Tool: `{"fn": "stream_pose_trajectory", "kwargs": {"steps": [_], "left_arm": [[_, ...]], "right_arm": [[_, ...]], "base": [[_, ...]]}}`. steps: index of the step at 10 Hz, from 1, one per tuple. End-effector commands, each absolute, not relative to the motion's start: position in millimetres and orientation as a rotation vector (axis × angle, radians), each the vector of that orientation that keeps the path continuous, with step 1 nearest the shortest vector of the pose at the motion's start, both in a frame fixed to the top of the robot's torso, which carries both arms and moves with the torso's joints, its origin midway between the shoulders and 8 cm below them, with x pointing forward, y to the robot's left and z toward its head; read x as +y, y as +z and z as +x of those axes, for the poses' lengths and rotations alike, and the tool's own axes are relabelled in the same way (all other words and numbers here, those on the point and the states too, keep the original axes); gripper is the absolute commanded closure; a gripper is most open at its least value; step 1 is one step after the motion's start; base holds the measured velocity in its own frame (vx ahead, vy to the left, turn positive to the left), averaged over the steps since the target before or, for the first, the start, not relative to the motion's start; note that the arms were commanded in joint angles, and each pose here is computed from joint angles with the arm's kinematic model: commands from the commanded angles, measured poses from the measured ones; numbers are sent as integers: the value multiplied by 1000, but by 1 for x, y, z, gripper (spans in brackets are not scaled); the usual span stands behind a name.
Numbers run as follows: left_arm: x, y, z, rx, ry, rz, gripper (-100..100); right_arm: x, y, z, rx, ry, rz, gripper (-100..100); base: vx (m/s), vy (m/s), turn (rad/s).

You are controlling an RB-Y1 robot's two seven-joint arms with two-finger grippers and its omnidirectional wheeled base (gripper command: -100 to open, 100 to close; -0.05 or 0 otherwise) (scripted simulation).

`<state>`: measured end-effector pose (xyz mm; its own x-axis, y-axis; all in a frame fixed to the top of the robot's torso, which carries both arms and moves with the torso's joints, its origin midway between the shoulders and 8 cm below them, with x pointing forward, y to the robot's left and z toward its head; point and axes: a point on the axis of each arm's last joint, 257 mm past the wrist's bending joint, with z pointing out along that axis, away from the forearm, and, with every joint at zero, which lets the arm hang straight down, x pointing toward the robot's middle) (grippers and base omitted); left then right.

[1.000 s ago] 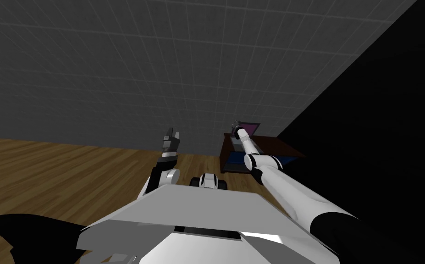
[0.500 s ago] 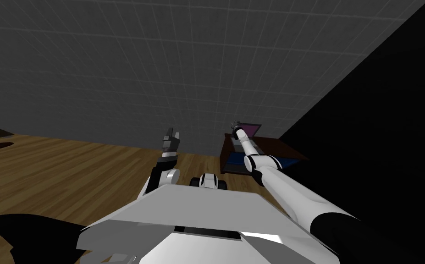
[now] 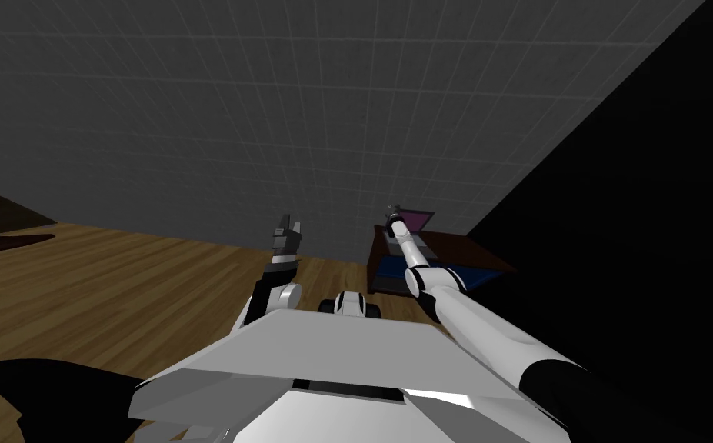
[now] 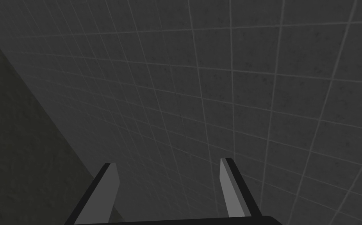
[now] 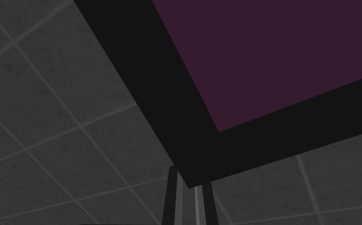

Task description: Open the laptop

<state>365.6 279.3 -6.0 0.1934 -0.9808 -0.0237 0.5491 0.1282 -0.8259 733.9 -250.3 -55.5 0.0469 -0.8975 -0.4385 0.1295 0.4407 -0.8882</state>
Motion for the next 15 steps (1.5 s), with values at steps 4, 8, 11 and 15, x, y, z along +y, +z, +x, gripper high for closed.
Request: {"fn": "stream_pose_trajectory", "kwargs": {"steps": [4, 8, 11, 15], "left_arm": [[279, -6, 366, 683, -1248, -793, 0], [279, -6, 366, 683, -1248, -793, 0], [279, -6, 366, 683, -1248, -793, 0], [279, -6, 366, 682, -1248, -793, 0]], "right_arm": [[-228, -83, 708, 1257, -973, -745, 100], [-218, -83, 693, 1231, -1006, -705, 100], [-209, -79, 677, 1204, -1036, -659, 100], [-192, -62, 646, 1148, -1087, -560, 100]], "base": [[-6, -92, 101], [-7, -84, 88], [-8, -91, 98], [-22, -88, 95]]}}
